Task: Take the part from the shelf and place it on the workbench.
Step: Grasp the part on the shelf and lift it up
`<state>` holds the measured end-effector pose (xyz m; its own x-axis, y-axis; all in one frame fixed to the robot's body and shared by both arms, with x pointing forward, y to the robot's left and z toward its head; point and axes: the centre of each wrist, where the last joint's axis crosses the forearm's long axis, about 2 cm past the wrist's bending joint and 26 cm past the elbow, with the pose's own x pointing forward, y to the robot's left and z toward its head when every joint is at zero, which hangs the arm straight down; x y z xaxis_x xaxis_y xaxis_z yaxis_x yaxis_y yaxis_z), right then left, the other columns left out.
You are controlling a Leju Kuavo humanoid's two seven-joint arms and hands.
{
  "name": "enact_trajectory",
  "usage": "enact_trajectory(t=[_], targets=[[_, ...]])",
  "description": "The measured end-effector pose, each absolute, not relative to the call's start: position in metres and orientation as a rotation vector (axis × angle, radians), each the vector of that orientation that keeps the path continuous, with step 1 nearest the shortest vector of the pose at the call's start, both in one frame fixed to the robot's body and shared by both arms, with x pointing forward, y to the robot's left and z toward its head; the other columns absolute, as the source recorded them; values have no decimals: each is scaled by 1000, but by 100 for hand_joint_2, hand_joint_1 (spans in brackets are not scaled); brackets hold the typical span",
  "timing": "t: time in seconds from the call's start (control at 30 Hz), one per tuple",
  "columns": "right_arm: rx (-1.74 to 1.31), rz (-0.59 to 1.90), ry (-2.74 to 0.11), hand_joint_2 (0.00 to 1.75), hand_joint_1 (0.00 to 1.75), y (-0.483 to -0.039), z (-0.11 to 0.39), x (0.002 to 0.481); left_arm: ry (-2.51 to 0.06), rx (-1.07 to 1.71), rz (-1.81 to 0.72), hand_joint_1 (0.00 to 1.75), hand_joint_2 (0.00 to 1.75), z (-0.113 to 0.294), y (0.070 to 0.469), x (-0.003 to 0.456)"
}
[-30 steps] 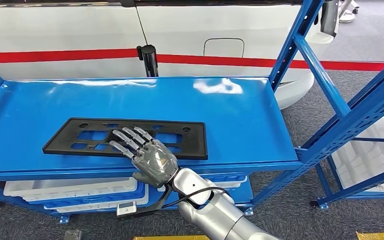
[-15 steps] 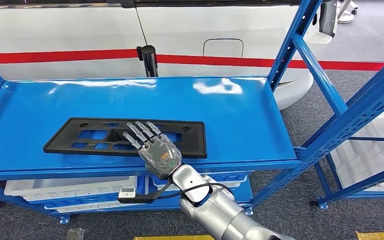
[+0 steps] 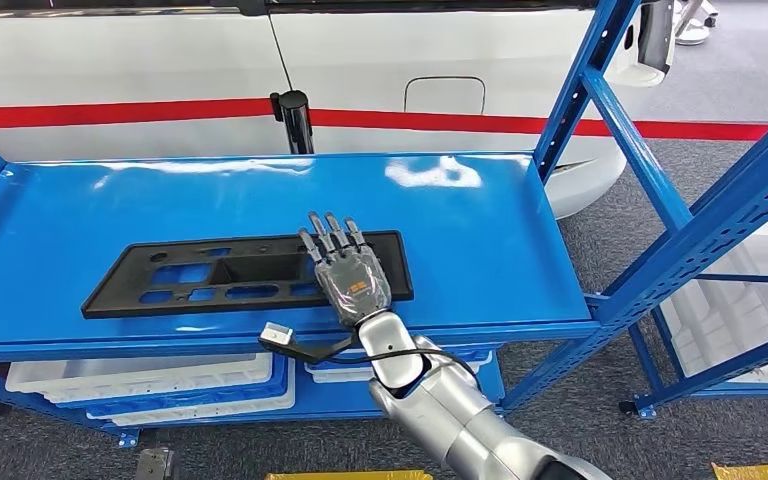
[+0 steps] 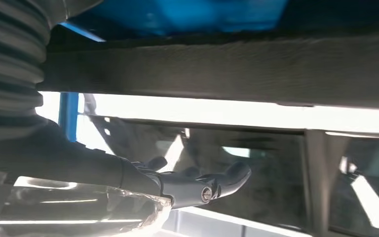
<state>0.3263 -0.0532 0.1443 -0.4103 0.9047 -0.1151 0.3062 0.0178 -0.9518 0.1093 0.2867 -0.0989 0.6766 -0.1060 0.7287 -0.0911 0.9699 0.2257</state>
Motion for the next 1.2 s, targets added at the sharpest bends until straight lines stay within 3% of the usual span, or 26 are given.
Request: enact_trajectory(t=[0.2,0.33,0.47,0.63,0.87,1.07,1.2], targets=[[-1261,1433,-1645,175,2,-57,143,332,-833,257,-18,0,0,-98,286,112],[-1267,1447,-1613,175,137,-58,142,335,-832,257,-16,0,0,-98,286,113],[-1271,1453,-1586,175,138,-60,139,335,-830,257,-19,0,0,-98,286,113],[-1269,1465,-1566,175,159,-62,135,334,-829,257,-22,0,0,-98,286,113],[-1269,1467,-1563,175,171,-64,133,335,-828,256,-31,0,0,-98,286,113],[-1242,1445,-1613,175,175,-64,134,333,-833,257,-26,0,0,-98,286,112],[-1027,1369,-1797,175,175,-68,135,330,-838,249,-18,0,0,-98,284,112]])
